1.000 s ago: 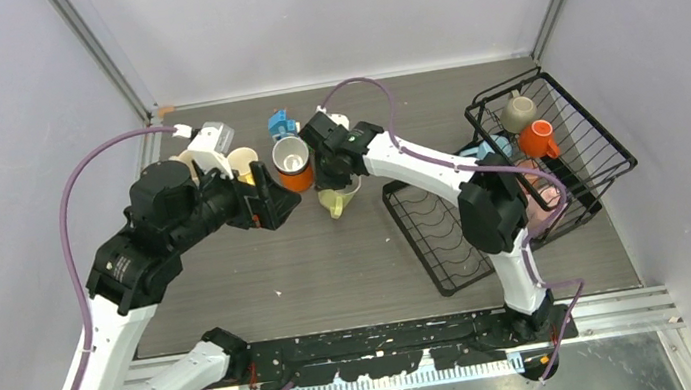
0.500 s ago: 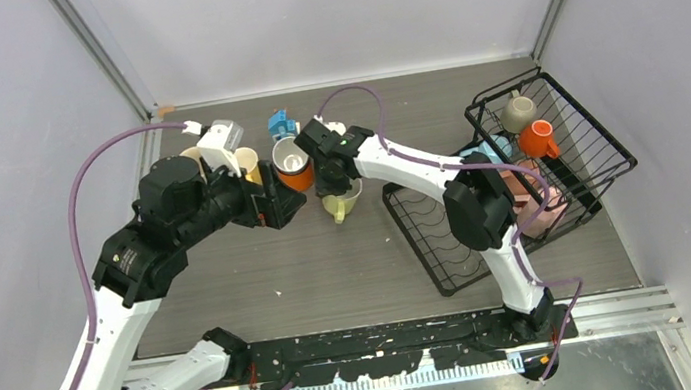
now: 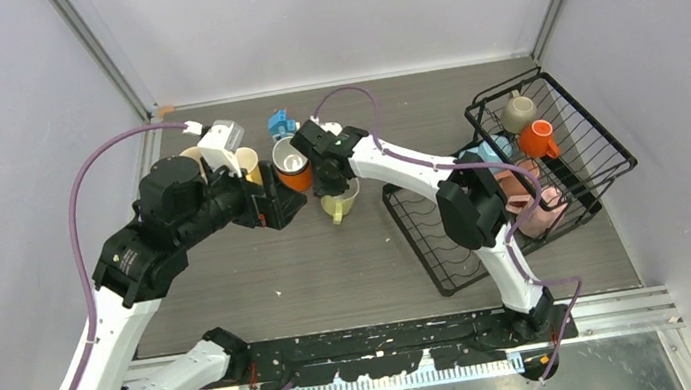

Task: Unload the cups from the dish rack
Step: Place the cup at the center of the board.

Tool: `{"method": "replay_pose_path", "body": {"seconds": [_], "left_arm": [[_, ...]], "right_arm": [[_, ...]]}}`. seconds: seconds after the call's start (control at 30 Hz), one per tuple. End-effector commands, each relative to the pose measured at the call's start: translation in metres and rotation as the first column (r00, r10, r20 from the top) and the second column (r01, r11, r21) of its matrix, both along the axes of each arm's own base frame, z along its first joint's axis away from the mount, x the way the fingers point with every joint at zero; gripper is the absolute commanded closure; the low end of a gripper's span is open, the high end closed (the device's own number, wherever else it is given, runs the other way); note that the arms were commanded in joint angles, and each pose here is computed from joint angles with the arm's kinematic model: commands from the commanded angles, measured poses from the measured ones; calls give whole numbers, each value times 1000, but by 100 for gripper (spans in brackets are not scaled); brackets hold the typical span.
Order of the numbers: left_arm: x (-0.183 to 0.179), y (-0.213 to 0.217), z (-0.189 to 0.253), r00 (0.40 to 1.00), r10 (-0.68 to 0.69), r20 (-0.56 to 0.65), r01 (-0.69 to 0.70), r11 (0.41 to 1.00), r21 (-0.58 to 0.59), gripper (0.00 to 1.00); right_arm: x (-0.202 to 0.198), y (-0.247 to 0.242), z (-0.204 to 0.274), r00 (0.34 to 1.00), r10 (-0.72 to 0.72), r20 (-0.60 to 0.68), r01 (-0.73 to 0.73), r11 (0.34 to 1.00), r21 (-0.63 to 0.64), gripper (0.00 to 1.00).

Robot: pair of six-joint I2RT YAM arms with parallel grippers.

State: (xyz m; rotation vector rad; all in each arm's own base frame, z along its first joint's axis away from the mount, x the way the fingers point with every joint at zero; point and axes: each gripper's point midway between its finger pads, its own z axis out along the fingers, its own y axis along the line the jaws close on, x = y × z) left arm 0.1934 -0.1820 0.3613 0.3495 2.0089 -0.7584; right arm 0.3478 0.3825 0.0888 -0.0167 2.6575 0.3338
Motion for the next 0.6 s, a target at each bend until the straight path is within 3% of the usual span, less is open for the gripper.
{"method": "replay_pose_path", "body": {"seconds": [0.0, 0.2, 0.57], "left_arm": [[0, -1, 12, 999, -13, 43, 13, 1000, -15, 0], [-1, -2, 13, 999, -16, 44, 17, 1000, -16, 0], [-2, -7, 14, 998, -37, 43, 38, 999, -22, 0]], "right_arm": [[12, 12, 39, 995, 6, 97, -10, 999, 44, 68], [10, 14, 47, 994, 9, 105, -13, 999, 44, 55], [1, 13, 83, 988, 5, 152, -16, 997, 72, 51]]}}
